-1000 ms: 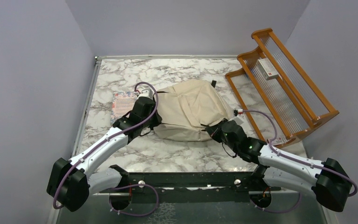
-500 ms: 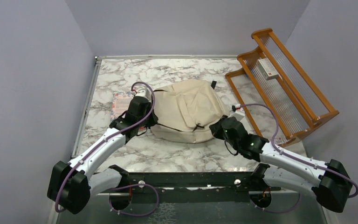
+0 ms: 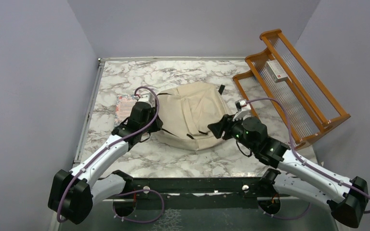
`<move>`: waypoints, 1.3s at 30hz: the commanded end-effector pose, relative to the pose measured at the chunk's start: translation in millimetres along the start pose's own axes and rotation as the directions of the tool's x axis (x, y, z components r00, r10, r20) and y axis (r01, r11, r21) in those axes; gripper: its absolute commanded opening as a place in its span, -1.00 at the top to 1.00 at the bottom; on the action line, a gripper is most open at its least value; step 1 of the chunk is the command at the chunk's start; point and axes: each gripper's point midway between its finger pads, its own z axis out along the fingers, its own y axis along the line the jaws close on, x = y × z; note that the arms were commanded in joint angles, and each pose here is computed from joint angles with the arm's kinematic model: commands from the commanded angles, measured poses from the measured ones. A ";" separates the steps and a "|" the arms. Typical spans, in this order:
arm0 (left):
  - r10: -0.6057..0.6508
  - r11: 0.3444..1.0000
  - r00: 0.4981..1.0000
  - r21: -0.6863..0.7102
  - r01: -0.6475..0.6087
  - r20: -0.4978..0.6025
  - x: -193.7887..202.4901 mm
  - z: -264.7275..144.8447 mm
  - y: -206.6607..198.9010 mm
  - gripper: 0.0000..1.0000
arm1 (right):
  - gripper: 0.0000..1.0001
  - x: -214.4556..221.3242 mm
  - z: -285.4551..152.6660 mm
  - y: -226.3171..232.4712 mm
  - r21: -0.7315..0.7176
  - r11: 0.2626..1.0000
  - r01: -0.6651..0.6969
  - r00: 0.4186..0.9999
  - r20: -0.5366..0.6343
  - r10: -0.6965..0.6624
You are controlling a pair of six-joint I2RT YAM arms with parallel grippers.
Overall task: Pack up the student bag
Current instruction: Unzip the student bag at the center of the board.
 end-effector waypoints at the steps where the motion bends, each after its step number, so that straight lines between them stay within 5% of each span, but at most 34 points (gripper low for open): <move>1: 0.010 0.999 0.999 0.045 -0.011 0.038 -6.0 -6.1 -5.9 0.30 | -0.08 -13.4 -1.7 76.6 -0.341 0.939 -0.036 0.998 -0.052 0.020; 9: -0.002 0.997 0.996 0.077 -0.005 0.086 -14.1 -17.8 -11.3 -0.22 | -0.08 4.0 17.0 127.7 -0.474 0.811 -0.342 0.932 -0.278 0.231; 20: -0.109 0.992 0.981 0.081 0.096 0.163 -17.9 -40.4 -5.0 -0.78 | -0.06 12.0 54.2 134.4 -0.380 0.702 -0.602 0.792 -0.401 0.461; 30: -0.244 0.970 0.950 0.036 0.242 0.194 -2.6 -47.1 16.2 -0.93 | -0.07 -2.8 115.6 112.8 -0.202 0.910 -0.363 0.912 -0.277 0.302; 39: -0.303 0.950 0.930 -0.010 0.312 0.208 7.2 -52.4 31.1 -0.61 | -0.21 28.2 170.1 117.8 -0.153 0.960 -0.235 0.891 -0.428 0.151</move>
